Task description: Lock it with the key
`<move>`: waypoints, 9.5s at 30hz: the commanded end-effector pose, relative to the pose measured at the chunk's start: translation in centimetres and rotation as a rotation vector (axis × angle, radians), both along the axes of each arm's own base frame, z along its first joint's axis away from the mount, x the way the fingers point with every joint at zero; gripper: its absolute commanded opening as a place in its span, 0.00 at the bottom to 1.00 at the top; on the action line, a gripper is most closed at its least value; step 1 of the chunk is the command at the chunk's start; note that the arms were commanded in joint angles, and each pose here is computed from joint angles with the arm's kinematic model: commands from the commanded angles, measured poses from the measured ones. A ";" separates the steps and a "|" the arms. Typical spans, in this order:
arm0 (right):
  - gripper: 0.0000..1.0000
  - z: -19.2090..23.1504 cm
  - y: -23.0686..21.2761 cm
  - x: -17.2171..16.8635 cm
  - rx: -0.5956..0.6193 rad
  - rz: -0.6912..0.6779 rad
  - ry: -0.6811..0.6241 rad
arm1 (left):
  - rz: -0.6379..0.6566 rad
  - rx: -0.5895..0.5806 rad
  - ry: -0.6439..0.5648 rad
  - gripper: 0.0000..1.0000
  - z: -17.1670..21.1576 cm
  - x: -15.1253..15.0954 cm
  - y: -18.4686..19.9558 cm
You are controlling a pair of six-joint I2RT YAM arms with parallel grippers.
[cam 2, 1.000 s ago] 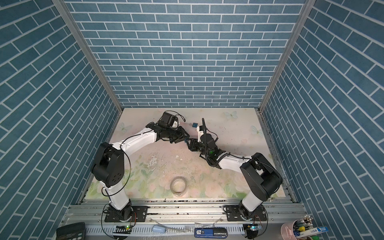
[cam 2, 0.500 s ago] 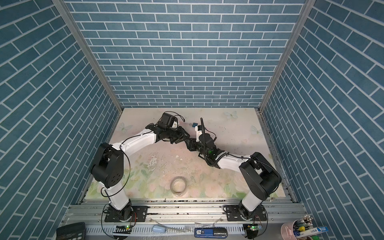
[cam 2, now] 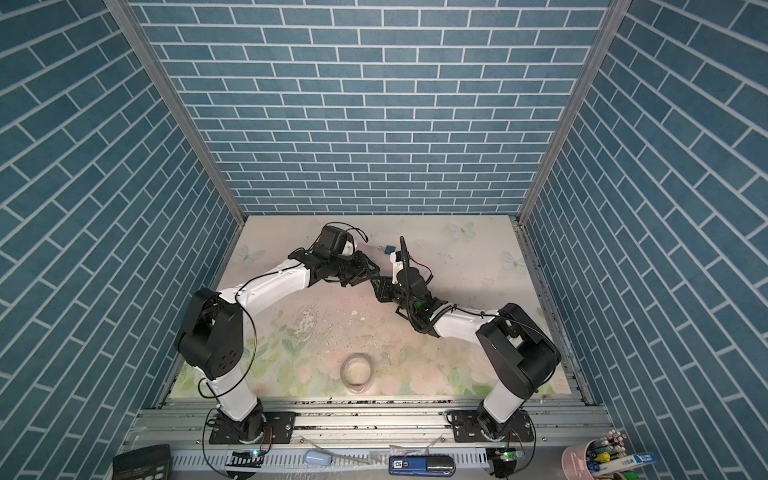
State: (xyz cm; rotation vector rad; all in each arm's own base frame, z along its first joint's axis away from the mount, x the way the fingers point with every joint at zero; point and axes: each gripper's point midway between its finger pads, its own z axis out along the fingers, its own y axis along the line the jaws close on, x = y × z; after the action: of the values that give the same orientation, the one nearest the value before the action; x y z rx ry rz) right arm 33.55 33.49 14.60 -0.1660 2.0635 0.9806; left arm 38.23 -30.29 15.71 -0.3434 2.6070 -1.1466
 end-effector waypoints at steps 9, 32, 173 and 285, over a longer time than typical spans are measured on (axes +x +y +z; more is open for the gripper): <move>0.35 2.2 0.7 1.0 0.013 -0.007 -0.070 | -0.005 -0.037 -0.030 0.22 1.3 -0.1 0.0; 0.00 2.0 1.2 1.0 -0.021 0.023 -0.064 | 0.000 -0.065 -0.062 0.28 2.7 -0.2 0.0; 0.00 8.2 -4.5 -2.7 -0.038 0.640 0.011 | -0.434 -0.131 -0.464 0.31 6.3 -1.7 -0.2; 0.48 6.4 -7.0 -0.2 0.368 0.118 -0.172 | -0.003 -0.319 -0.227 0.00 8.3 0.8 -0.2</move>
State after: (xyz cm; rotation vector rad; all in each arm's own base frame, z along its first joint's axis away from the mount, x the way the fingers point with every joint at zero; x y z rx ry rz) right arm 32.73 25.75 17.78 -0.1646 1.8738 1.3149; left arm 38.58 -30.70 21.21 -0.1510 2.3360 -1.4452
